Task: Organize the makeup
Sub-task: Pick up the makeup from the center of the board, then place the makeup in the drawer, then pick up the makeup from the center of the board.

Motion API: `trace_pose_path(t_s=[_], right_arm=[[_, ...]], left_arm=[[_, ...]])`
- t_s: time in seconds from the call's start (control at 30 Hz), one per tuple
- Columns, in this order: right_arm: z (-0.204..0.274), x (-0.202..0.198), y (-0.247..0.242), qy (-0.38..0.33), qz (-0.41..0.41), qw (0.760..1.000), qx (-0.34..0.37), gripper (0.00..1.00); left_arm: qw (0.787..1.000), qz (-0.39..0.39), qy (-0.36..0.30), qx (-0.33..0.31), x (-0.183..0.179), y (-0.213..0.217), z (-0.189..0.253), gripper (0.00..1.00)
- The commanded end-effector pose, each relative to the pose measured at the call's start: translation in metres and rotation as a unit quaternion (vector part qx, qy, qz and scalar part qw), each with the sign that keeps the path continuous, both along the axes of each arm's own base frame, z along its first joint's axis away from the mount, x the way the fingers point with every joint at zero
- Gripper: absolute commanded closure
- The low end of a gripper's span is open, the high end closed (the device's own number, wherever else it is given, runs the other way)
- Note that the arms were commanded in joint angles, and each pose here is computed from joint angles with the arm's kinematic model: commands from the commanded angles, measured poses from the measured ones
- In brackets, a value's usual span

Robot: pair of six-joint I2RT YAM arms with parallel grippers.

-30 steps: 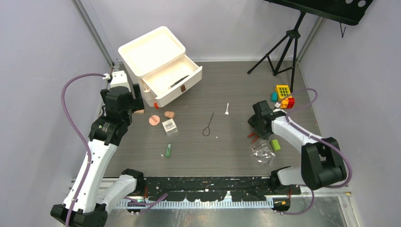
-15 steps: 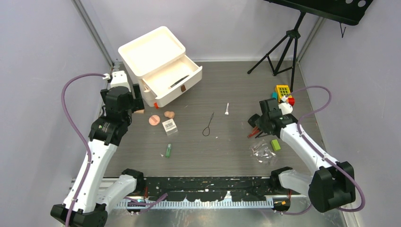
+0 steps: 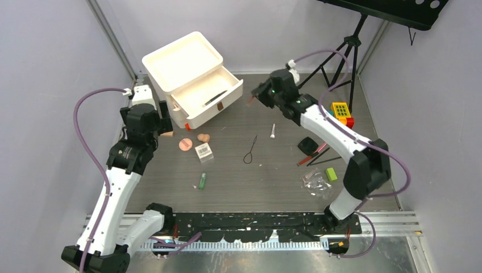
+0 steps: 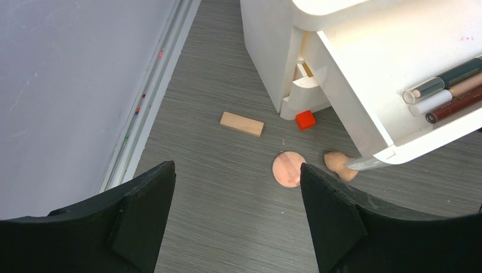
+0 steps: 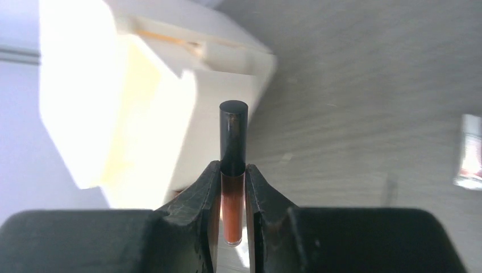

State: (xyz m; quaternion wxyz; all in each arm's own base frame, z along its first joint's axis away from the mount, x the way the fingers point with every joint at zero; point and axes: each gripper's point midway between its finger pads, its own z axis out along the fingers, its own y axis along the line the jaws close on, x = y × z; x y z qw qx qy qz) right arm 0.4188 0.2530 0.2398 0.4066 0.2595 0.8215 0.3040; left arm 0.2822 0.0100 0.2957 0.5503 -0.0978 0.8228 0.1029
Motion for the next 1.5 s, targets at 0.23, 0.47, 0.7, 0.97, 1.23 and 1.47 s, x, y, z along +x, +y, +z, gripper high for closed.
trace_pose_path(t_s=[0.23,0.47,0.7,0.97,1.23,1.47], right_arm=[[0.087,0.058,0.124,-0.082,0.057,0.984,0.148,0.97],[0.081,0.062,0.166,-0.081,0.051,0.982,0.165,0.97],[0.069,0.054,0.195,-0.080,0.053,0.982,0.166,0.94],[0.067,0.048,0.209,-0.092,0.071,0.981,0.156,0.65],[0.083,0.044,0.202,-0.120,0.070,0.978,0.157,0.45],[0.125,0.024,0.148,-0.194,0.055,0.978,0.057,0.49]], left_arm=[[1.000,0.013,-0.012,-0.007,0.004,0.006,0.002,0.18],[1.000,0.014,-0.011,-0.011,0.004,0.007,0.001,0.18],[1.000,0.015,-0.012,-0.013,0.004,0.007,0.002,0.18],[1.000,0.012,-0.010,-0.014,0.005,0.006,0.001,0.18],[1.000,0.013,-0.009,-0.015,0.005,0.006,0.000,0.18],[1.000,0.013,-0.008,-0.014,0.005,0.006,0.000,0.18]])
